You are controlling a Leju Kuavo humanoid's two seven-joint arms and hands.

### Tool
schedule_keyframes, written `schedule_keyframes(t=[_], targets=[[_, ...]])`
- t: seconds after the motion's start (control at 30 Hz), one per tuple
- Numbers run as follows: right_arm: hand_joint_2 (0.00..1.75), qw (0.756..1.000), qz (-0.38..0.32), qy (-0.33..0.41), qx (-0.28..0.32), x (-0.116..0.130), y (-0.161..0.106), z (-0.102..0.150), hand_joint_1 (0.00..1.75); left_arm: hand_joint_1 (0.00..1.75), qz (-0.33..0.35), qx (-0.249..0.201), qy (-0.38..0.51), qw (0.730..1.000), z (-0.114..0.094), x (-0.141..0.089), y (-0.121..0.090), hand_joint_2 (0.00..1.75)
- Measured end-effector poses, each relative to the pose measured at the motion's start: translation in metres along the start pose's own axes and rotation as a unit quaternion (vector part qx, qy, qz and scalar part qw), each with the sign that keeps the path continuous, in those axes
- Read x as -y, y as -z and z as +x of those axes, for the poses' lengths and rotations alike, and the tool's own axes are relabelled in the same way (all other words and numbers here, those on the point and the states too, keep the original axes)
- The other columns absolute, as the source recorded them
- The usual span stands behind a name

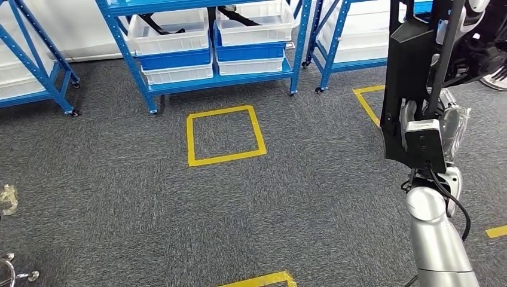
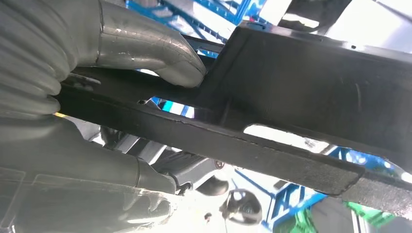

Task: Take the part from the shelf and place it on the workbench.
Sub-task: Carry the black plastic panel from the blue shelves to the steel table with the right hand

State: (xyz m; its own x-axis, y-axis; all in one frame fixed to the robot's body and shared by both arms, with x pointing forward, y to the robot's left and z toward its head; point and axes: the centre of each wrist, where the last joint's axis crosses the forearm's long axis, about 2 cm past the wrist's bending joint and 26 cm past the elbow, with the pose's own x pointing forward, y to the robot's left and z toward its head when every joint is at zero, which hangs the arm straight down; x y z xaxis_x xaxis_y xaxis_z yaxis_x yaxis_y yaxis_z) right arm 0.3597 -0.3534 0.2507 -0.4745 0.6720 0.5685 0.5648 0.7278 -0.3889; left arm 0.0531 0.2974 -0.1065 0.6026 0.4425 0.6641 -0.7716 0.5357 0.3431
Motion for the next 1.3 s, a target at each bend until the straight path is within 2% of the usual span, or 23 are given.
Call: schedule_keyframes(t=[1.3], targets=[[1.75, 0.998, -0.05, 0.008, -0.025, 0.025, -0.01, -0.008, 1.75, 0.0, 0.013, 0.002, -0.007, 1.0, 0.002, -0.003, 0.002, 1.75]])
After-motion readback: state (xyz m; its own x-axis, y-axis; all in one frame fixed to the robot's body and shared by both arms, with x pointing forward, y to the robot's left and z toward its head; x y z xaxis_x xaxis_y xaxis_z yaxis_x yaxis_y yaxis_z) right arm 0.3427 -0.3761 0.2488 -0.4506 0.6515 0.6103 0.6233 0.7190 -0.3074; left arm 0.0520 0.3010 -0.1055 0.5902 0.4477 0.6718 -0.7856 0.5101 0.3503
